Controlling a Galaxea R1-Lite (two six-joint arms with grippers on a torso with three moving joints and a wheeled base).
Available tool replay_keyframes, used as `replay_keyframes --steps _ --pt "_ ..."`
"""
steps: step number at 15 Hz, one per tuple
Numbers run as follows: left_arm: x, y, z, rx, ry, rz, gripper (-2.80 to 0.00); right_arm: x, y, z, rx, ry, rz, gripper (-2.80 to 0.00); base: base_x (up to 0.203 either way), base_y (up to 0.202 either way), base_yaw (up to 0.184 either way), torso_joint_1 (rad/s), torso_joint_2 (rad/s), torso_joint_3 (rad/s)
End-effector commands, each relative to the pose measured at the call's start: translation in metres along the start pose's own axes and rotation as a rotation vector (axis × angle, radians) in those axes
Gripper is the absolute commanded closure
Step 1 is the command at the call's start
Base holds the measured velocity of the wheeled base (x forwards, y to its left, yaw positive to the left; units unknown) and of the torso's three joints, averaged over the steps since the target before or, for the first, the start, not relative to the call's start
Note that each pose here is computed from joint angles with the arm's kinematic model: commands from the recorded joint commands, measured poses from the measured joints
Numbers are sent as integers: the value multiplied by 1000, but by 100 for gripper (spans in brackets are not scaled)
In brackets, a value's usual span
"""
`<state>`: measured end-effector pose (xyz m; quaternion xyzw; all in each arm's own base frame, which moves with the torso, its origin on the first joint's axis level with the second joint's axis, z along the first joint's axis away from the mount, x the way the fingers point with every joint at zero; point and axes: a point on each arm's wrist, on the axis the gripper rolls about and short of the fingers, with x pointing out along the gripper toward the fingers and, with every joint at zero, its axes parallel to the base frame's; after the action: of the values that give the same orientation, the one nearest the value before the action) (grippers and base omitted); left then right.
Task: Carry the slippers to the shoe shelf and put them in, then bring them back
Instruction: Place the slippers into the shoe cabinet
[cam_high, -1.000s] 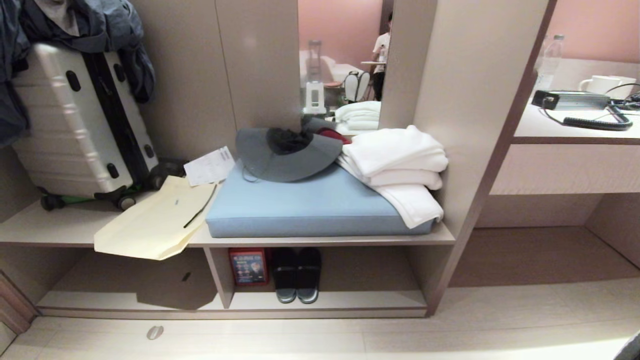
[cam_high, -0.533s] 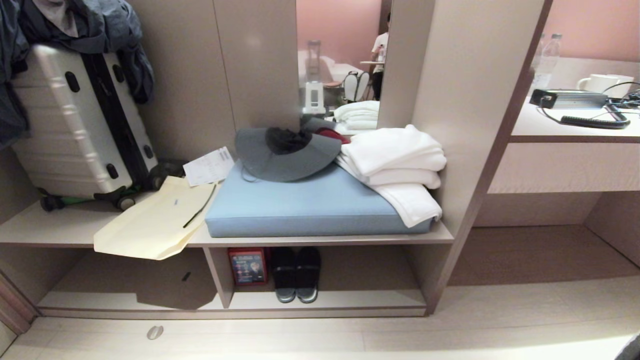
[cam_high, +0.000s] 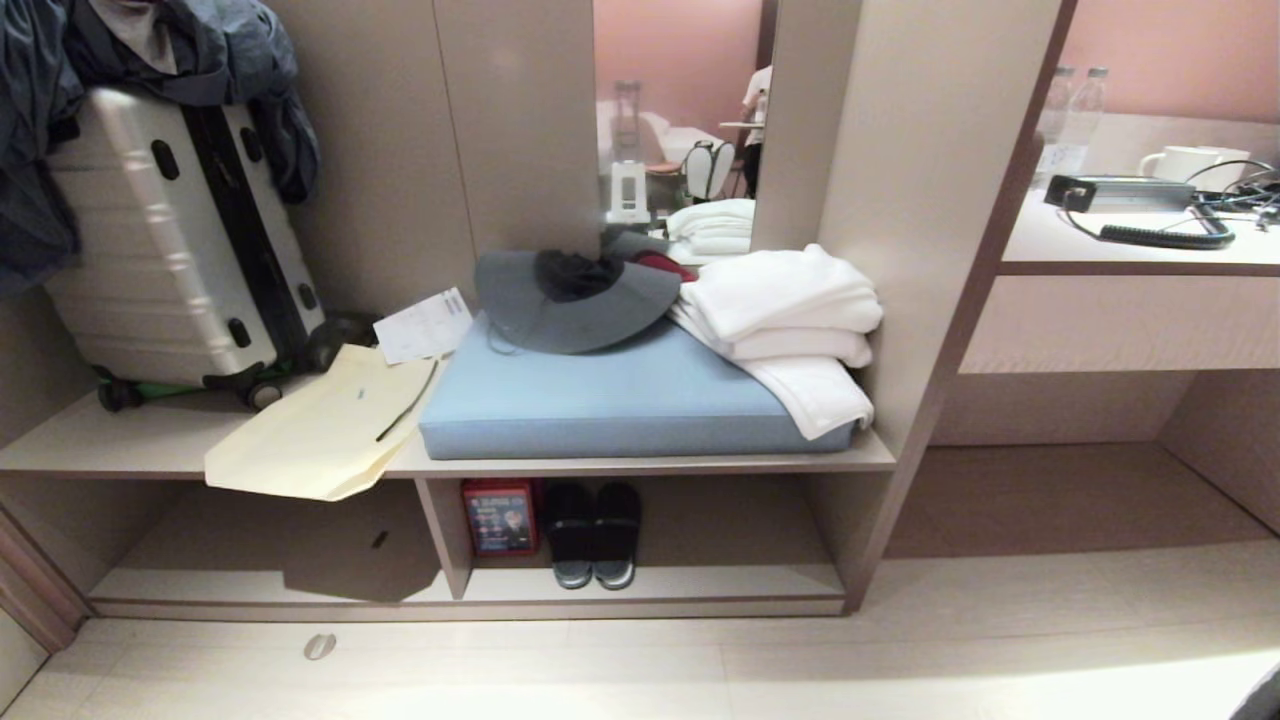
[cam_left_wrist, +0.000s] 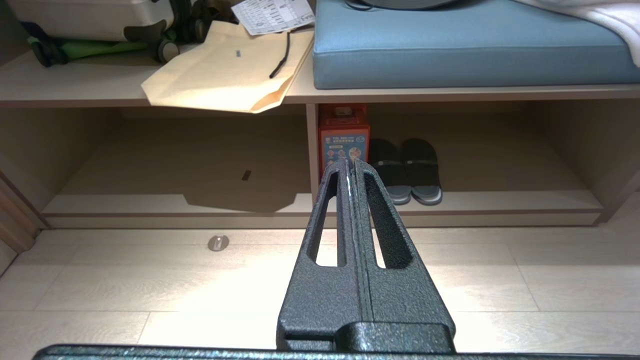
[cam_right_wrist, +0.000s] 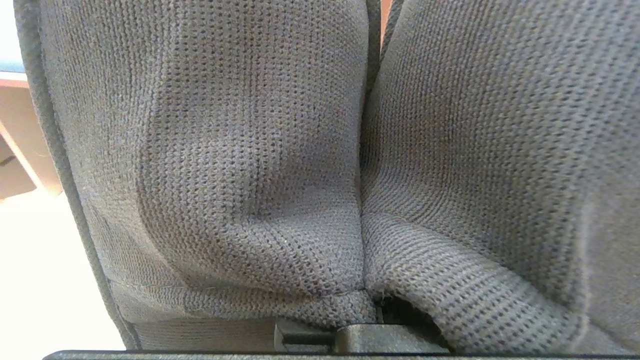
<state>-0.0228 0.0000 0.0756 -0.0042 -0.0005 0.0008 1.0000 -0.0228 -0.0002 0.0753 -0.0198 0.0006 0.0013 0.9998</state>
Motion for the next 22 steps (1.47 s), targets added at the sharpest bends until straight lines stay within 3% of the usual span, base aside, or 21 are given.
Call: replay_keyframes --steps 1,22 --pt "0 0 0 -1 -1 0 0 0 0 0 0 0 1 0 0 0 0 0 0 0" --pt "0 0 0 -4 -1 0 0 0 0 0 0 0 1 0 0 0 0 2 2 -171"
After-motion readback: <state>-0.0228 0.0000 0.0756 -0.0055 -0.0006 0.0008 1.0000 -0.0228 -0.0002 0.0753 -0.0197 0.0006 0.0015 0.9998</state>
